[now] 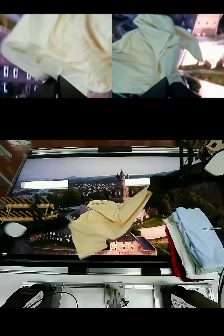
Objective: Fold the shirts.
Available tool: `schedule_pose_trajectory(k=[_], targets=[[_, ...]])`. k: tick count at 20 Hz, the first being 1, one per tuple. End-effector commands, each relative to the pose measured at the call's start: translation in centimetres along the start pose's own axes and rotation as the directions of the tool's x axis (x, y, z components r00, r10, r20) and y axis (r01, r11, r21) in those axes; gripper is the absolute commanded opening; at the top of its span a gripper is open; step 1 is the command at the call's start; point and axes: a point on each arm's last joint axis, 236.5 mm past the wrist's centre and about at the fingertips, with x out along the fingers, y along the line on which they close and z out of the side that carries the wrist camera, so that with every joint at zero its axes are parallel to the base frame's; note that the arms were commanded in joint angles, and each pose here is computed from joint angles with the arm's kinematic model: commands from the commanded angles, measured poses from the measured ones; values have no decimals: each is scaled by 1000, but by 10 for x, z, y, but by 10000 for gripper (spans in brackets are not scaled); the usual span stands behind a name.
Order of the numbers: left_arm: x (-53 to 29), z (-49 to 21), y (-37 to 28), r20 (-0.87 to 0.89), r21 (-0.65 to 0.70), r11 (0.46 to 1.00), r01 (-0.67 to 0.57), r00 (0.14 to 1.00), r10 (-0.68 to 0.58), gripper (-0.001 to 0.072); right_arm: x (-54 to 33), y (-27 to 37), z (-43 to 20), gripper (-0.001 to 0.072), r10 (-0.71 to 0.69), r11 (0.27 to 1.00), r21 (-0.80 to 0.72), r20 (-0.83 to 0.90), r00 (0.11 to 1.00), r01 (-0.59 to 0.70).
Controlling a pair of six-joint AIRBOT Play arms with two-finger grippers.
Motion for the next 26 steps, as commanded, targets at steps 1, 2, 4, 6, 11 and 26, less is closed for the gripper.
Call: schedule_pose_trajectory(k=[1, 2, 4, 6, 11, 26], targets=[[-171, 154, -90, 501, 363, 923, -124, 862, -82, 35, -72, 13, 78, 64, -57, 978, -176, 301, 952, 114], [-236, 187, -117, 630, 390, 903, -182, 768, -117, 35, -109, 23, 101, 64, -63, 970, -189, 417, 907, 154], [-362, 222, -167, 808, 373, 897, -237, 557, -189, 35, -186, 42, 131, 64, -70, 963, -161, 621, 781, 214], [-455, 222, -206, 891, 357, 901, -248, 381, -248, 35, -254, 57, 132, 64, -81, 968, -102, 741, 667, 230], [-499, 192, -235, 891, 385, 890, -244, 349, -290, 35, -326, 89, 76, 64, -70, 968, -102, 769, 635, 230], [-289, 167, -78, 513, 250, 913, -324, 843, 159, 36, -185, -27, -32, 64, -417, 905, 138, 98, 904, 403]])
